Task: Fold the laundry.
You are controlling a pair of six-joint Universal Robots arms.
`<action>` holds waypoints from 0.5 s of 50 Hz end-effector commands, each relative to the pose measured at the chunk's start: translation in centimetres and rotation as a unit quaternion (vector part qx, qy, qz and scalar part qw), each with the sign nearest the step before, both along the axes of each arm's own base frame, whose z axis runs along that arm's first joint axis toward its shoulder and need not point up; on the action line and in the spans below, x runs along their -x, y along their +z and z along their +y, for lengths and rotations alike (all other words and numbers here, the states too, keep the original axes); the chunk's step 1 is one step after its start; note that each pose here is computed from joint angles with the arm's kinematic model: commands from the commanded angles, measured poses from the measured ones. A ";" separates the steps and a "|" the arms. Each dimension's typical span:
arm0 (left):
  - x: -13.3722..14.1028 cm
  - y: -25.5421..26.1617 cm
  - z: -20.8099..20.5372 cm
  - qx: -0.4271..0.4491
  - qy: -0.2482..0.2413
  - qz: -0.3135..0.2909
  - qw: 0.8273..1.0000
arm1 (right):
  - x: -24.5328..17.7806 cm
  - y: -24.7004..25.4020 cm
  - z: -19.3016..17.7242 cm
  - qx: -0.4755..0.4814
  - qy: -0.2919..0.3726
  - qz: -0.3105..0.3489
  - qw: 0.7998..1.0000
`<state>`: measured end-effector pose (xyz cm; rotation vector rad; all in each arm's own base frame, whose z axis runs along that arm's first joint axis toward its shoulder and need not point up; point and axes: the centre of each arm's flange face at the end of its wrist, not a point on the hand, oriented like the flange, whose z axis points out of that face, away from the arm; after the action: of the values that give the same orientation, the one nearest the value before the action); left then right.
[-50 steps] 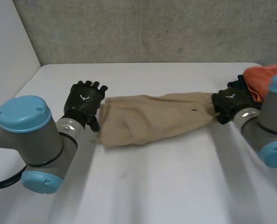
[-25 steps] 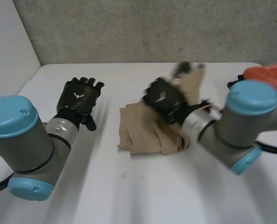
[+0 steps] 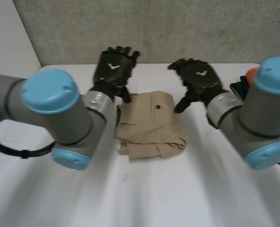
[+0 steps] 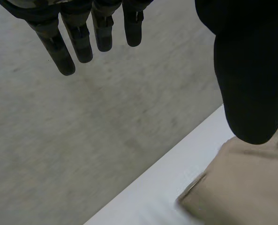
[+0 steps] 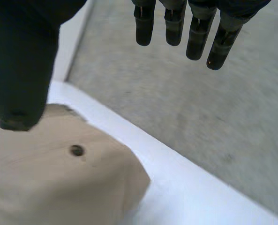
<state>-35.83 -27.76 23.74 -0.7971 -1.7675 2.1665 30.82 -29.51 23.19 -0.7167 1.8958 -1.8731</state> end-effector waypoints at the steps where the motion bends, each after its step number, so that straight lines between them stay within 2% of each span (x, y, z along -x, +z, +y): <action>1: 4.3 -1.9 2.1 -0.014 -0.061 -0.008 0.998 | 2.8 -0.2 -1.7 -0.062 -0.041 -0.022 0.997; 6: 5.9 -3.6 1.3 -0.033 -0.069 -0.026 0.997 | 2.5 -0.9 -2.3 -0.070 -0.039 -0.015 0.997; 11: 6.2 -5.4 0.2 -0.057 -0.057 -0.047 0.996 | 1.7 -2.2 -2.5 -0.090 -0.019 0.003 0.996; 17: 3.8 -7.5 -1.8 -0.099 0.005 -0.099 0.990 | 0.7 -4.1 -3.5 -0.109 0.007 0.024 0.994; 25: 2.3 -10.0 -1.5 -0.141 0.012 -0.167 0.976 | -1.4 -7.9 -4.3 -0.143 0.029 0.050 0.988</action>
<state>-39.45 -29.47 15.75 -1.0177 -2.0710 1.9144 30.59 -33.37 18.26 -0.7211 2.0922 -1.5926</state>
